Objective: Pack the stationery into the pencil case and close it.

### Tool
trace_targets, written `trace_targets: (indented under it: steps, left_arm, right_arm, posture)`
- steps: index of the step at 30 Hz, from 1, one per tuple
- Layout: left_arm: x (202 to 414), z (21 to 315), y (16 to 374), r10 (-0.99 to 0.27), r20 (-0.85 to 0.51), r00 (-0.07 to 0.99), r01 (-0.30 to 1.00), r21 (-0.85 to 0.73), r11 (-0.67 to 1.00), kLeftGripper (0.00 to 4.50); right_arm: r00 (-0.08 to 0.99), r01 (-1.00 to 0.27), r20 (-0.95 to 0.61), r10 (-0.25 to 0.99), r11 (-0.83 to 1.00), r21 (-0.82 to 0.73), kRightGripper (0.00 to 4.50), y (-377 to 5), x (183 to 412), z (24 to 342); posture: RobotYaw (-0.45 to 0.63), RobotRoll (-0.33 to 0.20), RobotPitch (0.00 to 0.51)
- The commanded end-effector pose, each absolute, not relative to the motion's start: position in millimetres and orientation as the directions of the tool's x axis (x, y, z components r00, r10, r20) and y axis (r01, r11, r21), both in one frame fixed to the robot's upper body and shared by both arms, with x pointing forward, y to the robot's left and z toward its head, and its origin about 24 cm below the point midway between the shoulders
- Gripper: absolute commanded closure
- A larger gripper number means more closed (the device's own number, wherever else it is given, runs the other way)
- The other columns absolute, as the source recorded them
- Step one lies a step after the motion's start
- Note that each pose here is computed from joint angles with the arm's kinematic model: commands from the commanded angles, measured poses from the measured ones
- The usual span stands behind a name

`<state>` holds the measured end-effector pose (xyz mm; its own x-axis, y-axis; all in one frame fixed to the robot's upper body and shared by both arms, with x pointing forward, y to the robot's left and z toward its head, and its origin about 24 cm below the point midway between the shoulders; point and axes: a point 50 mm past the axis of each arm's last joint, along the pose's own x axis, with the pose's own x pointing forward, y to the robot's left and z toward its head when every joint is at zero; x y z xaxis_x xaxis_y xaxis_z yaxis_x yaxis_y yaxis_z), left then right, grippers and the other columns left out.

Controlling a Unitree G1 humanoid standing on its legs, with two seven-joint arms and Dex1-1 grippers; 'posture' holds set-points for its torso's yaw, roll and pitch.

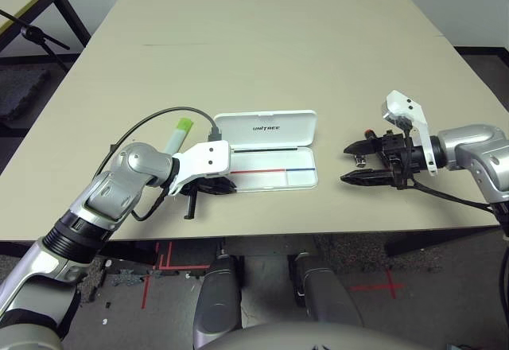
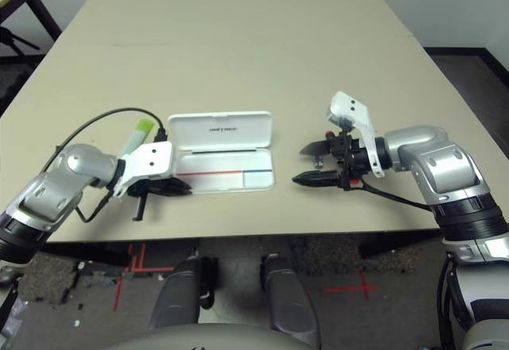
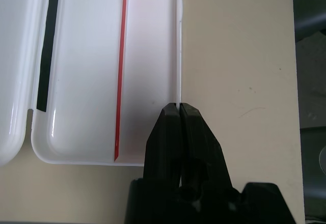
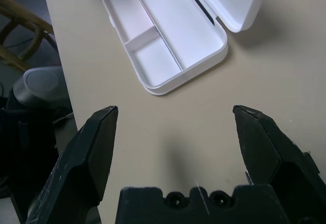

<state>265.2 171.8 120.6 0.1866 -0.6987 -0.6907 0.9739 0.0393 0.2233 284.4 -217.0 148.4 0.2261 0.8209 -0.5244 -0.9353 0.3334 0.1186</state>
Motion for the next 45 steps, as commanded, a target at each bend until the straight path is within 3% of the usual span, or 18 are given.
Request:
trace_targets:
  steps: [1,5,8,18,22,29,35,37,40,45]
  left_arm:
    - [262,121,172,-0.697,-0.691,0.193,0.973,0.226,0.045,4.45]
    - [261,121,172,-0.694,-0.693,0.198,0.972,0.229,0.049,4.45]
    - [261,124,171,-0.697,-0.684,0.214,0.967,0.252,0.05,3.76]
    - [257,149,169,-0.757,-0.613,0.228,0.95,0.309,0.036,0.04]
    - [259,168,172,-0.806,-0.539,0.244,0.938,0.341,0.056,0.04]
    - [258,184,182,-0.802,-0.536,0.265,0.933,0.352,0.072,0.04]
    - [254,183,180,-0.806,-0.529,0.265,0.933,0.351,0.076,0.04]
    - [252,182,180,-0.808,-0.525,0.265,0.934,0.349,0.079,0.04]
    - [251,180,181,-0.812,-0.52,0.266,0.935,0.345,0.086,0.04]
    - [257,175,180,-0.813,-0.52,0.262,0.938,0.337,0.087,0.04]
  right_arm:
    - [0.21,-0.941,-0.541,0.814,0.318,0.113,0.0,-215,285,146]
    - [0.211,-0.942,-0.544,0.812,0.317,0.107,0.0,-214,286,145]
    - [0.214,-0.942,-0.548,0.809,0.319,0.103,0.0,-214,287,144]
    - [0.226,-0.94,-0.547,0.806,0.327,0.094,0.0,-217,290,145]
    - [0.236,-0.937,-0.54,0.808,0.336,0.093,0.0,-219,291,145]
    - [0.251,-0.934,-0.525,0.814,0.345,0.089,0.0,-221,293,148]
    - [0.391,-0.889,-0.463,0.795,0.457,0.035,0.0,-223,302,163]
    - [0.473,-0.844,-0.452,0.756,0.536,0.014,0.0,-226,307,167]
    - [0.666,-0.653,-0.471,0.578,0.757,0.005,0.0,-238,323,174]
    - [0.723,-0.461,-0.57,0.39,0.887,0.022,0.0,-255,328,168]
  posture:
    - [-0.04,0.0,0.117]
    - [-0.03,0.0,0.118]
    - [-0.03,0.0,0.119]
    - [-0.03,0.0,0.116]
    - [-0.03,0.0,0.113]
    - [-0.03,0.0,0.114]
    - [-0.03,0.0,0.118]
    - [-0.03,0.0,0.118]
    - [-0.04,0.0,0.12]
    - [-0.05,0.0,0.122]
